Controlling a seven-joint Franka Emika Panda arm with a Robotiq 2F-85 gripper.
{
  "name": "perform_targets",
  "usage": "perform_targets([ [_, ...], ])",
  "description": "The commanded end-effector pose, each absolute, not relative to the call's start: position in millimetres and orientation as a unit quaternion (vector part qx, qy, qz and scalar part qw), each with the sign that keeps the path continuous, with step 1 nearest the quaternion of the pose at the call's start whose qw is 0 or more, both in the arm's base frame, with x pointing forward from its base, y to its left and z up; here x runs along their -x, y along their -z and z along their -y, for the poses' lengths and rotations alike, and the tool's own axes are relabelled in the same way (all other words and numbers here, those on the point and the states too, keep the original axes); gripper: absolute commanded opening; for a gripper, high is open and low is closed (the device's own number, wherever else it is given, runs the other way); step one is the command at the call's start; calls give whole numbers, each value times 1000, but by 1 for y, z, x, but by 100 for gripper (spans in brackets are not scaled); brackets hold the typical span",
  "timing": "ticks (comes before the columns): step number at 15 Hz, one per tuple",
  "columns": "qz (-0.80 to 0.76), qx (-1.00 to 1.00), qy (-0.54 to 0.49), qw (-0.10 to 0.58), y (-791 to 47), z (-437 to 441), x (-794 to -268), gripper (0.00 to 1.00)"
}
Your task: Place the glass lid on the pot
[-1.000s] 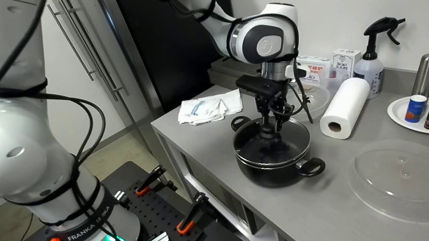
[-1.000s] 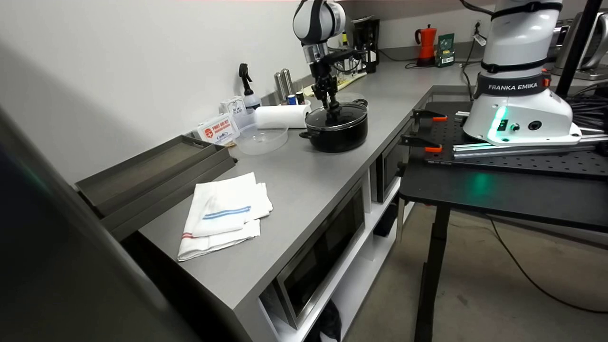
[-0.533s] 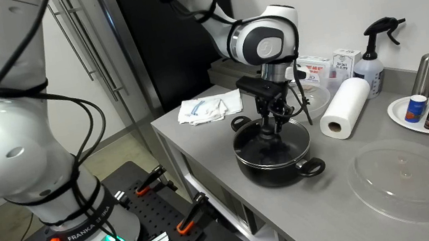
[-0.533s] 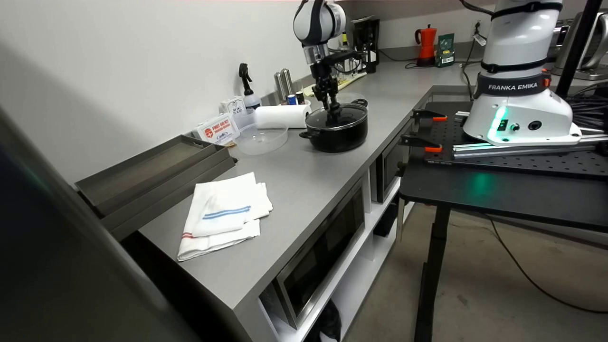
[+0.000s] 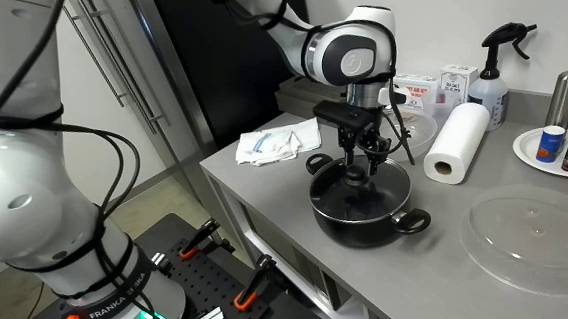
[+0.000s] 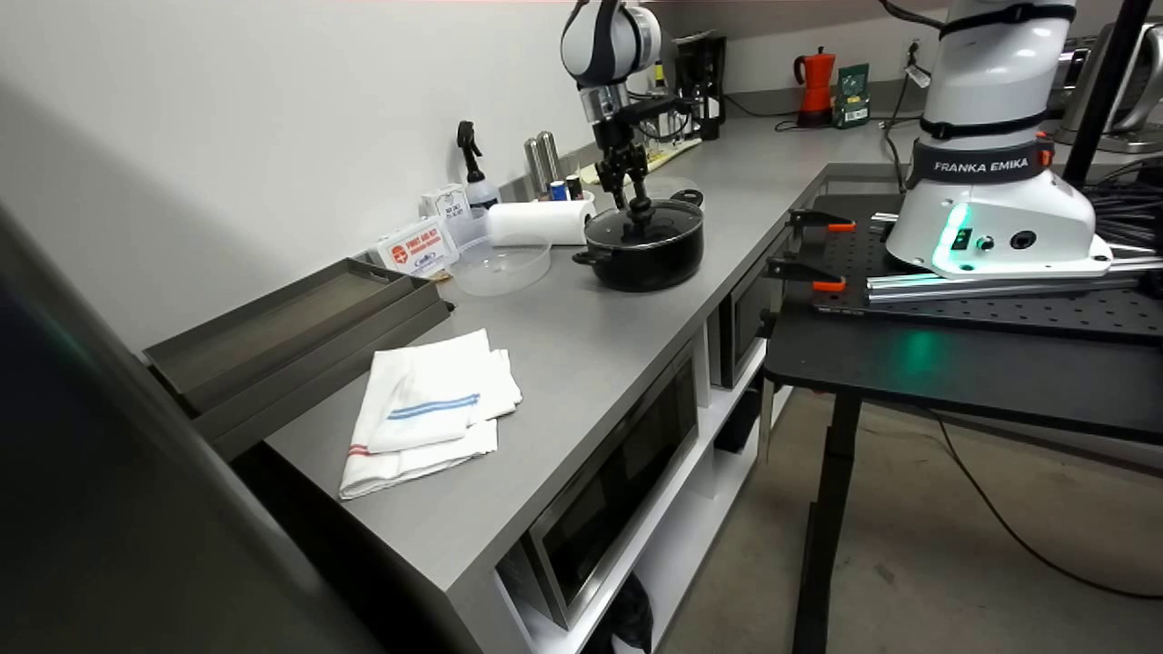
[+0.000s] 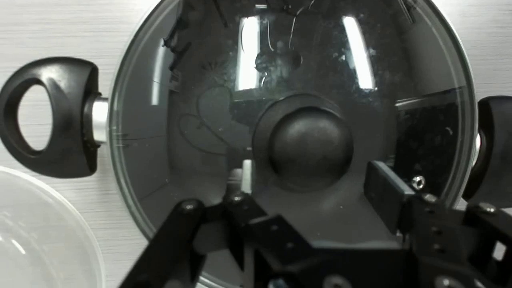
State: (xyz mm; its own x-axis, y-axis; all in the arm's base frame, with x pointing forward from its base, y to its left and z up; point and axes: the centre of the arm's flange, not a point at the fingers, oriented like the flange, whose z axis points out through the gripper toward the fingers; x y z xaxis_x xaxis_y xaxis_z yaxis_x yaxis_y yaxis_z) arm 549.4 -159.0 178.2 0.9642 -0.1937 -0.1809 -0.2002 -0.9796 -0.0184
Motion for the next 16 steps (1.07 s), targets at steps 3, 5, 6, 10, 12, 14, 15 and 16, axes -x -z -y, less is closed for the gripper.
perform_targets([
  [3,-99,991,-85,23,-188,158,-553,100],
  [5,-99,991,-84,22,-189,158,-554,100],
  [6,-99,991,-84,22,-189,158,-554,100],
  [10,-99,991,-83,22,-190,159,-555,100],
  [12,-100,991,-82,22,-192,159,-554,100],
  [14,-101,992,-79,19,-196,159,-551,100],
  [15,-102,992,-78,18,-199,158,-550,100],
  [16,-100,992,-74,17,-202,158,-548,100],
])
